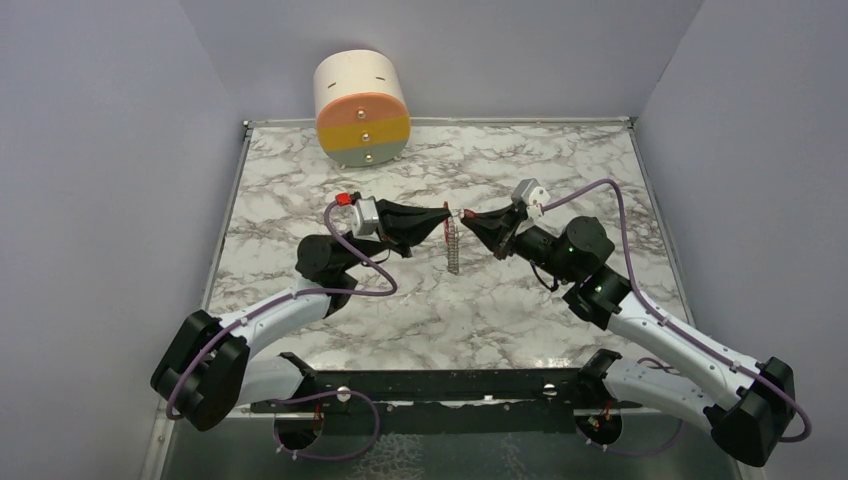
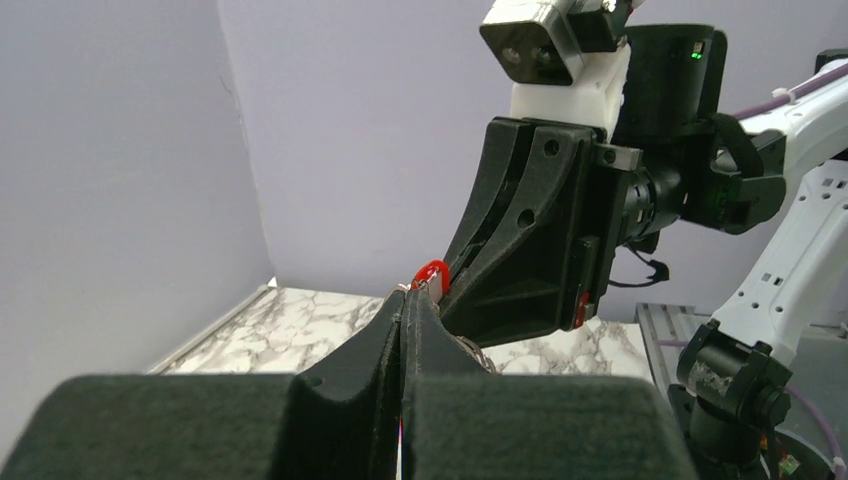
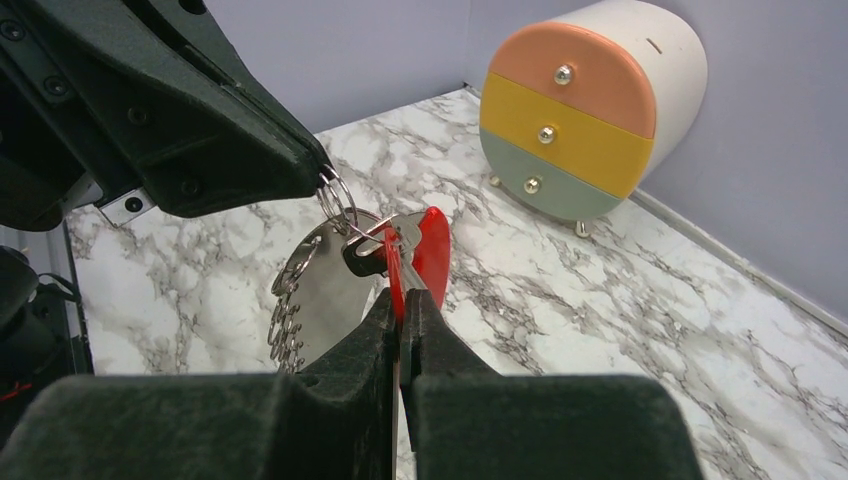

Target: Remove the keys from the keyring

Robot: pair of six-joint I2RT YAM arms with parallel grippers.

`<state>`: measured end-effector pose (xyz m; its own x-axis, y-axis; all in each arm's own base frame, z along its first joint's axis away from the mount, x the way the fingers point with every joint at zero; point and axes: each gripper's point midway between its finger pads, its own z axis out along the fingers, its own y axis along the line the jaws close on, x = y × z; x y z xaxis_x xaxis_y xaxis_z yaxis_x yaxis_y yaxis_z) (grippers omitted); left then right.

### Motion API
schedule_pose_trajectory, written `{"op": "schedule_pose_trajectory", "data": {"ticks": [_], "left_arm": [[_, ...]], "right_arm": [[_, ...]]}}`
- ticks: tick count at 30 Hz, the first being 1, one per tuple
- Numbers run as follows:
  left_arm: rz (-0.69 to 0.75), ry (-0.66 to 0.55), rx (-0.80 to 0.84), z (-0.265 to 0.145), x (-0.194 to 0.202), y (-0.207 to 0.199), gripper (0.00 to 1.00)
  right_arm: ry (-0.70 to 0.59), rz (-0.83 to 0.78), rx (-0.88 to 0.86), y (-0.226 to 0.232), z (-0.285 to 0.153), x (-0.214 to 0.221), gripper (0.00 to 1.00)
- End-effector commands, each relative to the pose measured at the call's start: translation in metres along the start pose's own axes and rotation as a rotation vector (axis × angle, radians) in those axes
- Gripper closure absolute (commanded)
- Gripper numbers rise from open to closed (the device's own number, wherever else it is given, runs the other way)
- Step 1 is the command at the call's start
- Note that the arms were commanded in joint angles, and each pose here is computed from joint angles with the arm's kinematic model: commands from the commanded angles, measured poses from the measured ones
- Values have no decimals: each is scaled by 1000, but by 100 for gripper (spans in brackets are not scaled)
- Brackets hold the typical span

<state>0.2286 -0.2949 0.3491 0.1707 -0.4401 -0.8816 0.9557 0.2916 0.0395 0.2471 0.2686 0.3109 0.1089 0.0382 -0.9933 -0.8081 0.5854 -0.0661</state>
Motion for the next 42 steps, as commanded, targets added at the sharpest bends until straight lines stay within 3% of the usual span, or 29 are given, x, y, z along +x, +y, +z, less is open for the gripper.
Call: {"op": "schedule_pose_trajectory", "data": {"ticks": [1,12,18,22,27,29,32,36,42], "left_arm": [[37,-150,-4,1,-36,-2,100],[-47,-211,49,6,-36,-7,100],[-70,-151,37,10,-21,-1,100],[-52,-107,9,9,-14,4,78],[-44,-22,7,14,-2,8,59],[-51,1,22,14,4,6,56],[-59,17,24,14,10,7,57],[-71,51,26,15,20,10,77],[-79,76,51,15,26,6,78]], "right_arm": [[-34,-4,31,-6,-2,-8,99],[-33,0,18,-4,-1,-5,99],[-42,-12,28,-6,-2,-10,99],[-36,-9,27,-6,-2,-7,99],[-46,-8,25,-5,-3,-10,99],[-49,-11,26,-5,-3,-12,99],[-51,-12,27,-6,-4,-13,99],[-53,-15,26,-5,-6,-15,99],[-55,-21,34,-6,-8,-17,99]]}}
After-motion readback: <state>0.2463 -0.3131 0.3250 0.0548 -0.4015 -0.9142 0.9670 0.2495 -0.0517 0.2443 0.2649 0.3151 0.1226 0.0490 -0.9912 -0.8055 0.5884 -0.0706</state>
